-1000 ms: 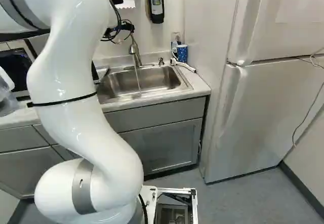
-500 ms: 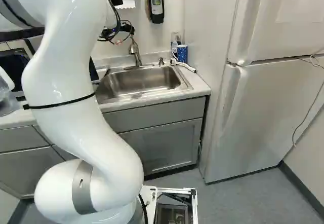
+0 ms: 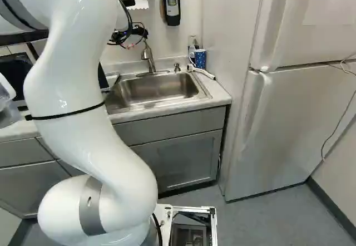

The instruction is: Rinse the cup and place it in the tray

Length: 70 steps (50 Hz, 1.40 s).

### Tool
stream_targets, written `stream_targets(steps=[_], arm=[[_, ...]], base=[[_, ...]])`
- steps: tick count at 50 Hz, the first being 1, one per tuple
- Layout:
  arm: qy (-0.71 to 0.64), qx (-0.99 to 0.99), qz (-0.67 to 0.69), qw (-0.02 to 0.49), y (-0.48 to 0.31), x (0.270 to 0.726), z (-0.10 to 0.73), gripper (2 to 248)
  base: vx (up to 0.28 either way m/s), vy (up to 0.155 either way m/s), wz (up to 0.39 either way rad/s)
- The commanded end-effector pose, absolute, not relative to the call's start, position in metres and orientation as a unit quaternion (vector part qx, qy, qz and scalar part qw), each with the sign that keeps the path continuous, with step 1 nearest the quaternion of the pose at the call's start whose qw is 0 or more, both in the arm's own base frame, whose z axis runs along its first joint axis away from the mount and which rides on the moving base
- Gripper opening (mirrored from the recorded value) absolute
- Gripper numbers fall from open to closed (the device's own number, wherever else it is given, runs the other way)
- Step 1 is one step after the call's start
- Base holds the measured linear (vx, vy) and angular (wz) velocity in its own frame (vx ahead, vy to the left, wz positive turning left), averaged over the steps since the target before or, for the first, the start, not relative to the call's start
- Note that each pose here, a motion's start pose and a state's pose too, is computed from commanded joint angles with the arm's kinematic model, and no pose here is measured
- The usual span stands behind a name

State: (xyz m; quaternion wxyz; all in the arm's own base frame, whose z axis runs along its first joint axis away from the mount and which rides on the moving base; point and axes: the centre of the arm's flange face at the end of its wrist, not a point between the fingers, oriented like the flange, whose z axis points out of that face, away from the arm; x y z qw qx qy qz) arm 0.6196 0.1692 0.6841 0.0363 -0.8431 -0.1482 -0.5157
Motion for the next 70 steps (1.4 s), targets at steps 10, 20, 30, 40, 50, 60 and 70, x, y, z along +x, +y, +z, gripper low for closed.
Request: stream_targets(steps=[10, 20, 30, 40, 50, 60, 70], arm=[[-0.148, -0.833, -0.531, 0.041, 0.170, 0.621, 0.687, 247], [-0.149, -0.807, -0.569, 0.051, 0.173, 0.623, 0.695, 247], [-0.150, -0.782, -0.602, 0.062, 0.176, 0.620, 0.702, 247], [-0.154, -0.782, -0.601, 0.065, 0.179, 0.609, 0.703, 247], [-0.159, -0.782, -0.599, 0.068, 0.183, 0.597, 0.704, 247], [-0.164, -0.783, -0.596, 0.071, 0.187, 0.586, 0.704, 247], [-0.170, -0.792, -0.583, 0.072, 0.193, 0.577, 0.702, 247]], base=[[0.000, 0.000, 0.000], [0.000, 0.000, 0.000], [0.000, 0.000, 0.000], [0.000, 0.000, 0.000], [0.000, 0.000, 0.000], [0.000, 0.000, 0.000], [0.000, 0.000, 0.000]])
